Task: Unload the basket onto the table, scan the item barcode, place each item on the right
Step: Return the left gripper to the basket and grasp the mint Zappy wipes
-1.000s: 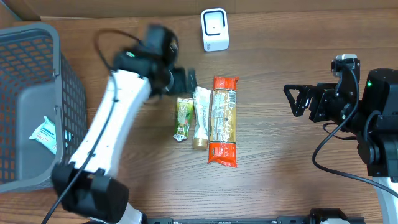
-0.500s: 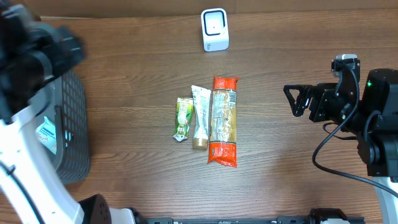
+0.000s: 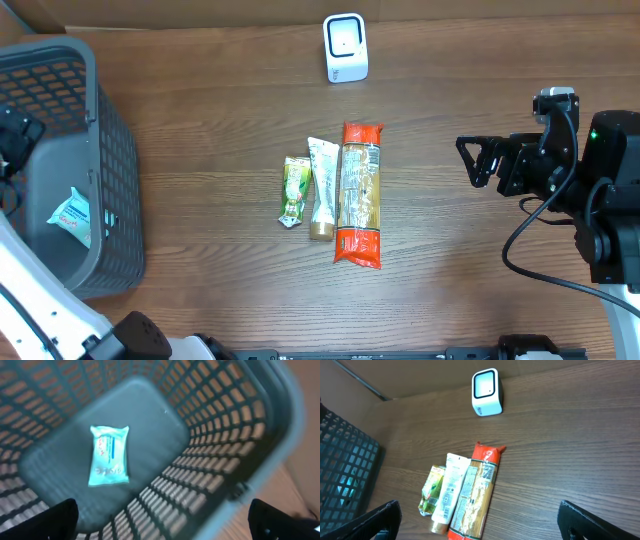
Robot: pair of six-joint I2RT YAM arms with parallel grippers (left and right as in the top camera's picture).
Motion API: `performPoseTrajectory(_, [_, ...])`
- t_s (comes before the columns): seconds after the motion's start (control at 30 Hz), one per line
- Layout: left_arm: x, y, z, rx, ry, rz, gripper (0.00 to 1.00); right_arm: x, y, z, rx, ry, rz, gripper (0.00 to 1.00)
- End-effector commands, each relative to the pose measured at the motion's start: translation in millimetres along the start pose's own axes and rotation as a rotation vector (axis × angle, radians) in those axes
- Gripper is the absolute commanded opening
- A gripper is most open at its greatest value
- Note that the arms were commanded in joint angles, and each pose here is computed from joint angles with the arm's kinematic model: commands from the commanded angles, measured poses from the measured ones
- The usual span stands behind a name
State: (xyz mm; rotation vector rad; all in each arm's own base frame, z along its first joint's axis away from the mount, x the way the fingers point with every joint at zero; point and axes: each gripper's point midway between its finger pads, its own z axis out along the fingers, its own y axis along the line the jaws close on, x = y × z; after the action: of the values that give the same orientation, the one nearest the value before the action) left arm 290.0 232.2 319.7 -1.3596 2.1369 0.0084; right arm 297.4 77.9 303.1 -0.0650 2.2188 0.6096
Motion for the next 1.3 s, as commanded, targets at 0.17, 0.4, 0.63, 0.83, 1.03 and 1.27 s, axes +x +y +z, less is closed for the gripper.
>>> performPoseTrajectory(0.17, [25.5, 29.0, 98.7, -0.068, 0.056, -0.026, 0.99, -11.5, 4.1, -7.5, -0.002, -0.035, -0.011, 1.0])
performPoseTrajectory(0.4, [53.3, 64.0, 160.5, -0.207, 0.155, 0.006, 1.0, -11.5, 4.0, -7.6, -0.002, -0.035, -0.01, 1.0])
performPoseTrajectory(0.63, [79.3, 87.8, 204.3, -0.284, 0.29, -0.006, 1.0, -11.5, 4.0, -7.6, -0.002, -0.035, -0.01, 1.0])
performPoseTrajectory(0.83, [103.3, 113.6, 225.7, -0.35, 0.396, -0.03, 1.0, -11.5, 4.0, -7.6, -0.002, -0.035, -0.01, 1.0])
performPoseTrajectory(1.03, [116.7, 140.7, 239.5, -0.396, 0.454, -0.072, 1.0, -11.5, 4.0, -7.6, -0.002, -0.035, -0.01, 1.0])
performPoseTrajectory(1.27, [117.7, 149.6, 250.9, -0.397, 0.465, -0.045, 0.86, -11.5, 4.1, -7.5, -0.002, -0.035, -0.011, 1.0])
